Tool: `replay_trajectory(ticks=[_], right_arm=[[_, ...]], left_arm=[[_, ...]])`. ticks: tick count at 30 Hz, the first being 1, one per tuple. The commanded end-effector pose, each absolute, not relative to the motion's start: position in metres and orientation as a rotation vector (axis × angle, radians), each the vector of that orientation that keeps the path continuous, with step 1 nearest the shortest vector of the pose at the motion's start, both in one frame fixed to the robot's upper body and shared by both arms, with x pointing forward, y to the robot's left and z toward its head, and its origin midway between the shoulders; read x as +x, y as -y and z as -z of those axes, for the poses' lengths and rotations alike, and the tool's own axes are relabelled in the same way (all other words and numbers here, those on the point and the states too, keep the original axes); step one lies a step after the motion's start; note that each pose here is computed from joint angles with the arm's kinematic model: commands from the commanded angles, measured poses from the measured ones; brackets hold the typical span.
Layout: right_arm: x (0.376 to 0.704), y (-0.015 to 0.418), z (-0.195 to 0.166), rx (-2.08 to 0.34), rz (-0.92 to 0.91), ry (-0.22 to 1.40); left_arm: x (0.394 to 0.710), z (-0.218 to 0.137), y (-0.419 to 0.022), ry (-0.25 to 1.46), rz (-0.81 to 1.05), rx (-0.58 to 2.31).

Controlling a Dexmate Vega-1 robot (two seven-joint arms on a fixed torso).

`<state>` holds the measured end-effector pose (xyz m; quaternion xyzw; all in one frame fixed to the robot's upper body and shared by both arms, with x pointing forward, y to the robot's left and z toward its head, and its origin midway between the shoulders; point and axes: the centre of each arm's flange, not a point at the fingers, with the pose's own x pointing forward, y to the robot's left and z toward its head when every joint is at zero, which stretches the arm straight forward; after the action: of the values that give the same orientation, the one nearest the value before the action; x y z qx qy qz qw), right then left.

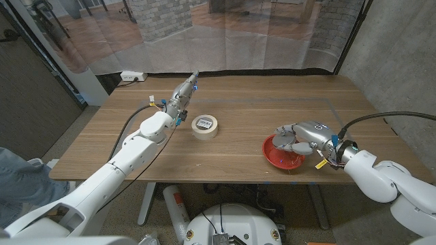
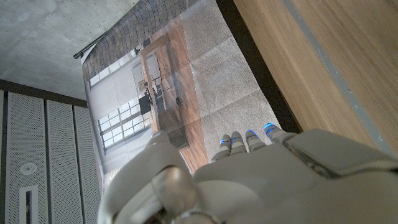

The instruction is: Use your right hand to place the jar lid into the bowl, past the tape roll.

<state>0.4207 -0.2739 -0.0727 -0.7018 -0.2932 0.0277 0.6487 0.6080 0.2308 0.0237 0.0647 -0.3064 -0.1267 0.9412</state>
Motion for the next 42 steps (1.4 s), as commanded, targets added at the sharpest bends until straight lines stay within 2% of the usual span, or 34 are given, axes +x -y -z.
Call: replay_trajectory(ticks=[1, 42], right_arm=[[0.421, 0.2803, 0.0825, -1.584, -0.068, 0.623], [0.4163, 0.2763, 0.0853, -1.553, -0.094, 0.656]], left_arm=[[0.6057, -0.0202, -0.2273, 0.621, 0.261, 0.136], [0.6099, -0.0201, -0.22, 0.607, 0.276, 0.149]])
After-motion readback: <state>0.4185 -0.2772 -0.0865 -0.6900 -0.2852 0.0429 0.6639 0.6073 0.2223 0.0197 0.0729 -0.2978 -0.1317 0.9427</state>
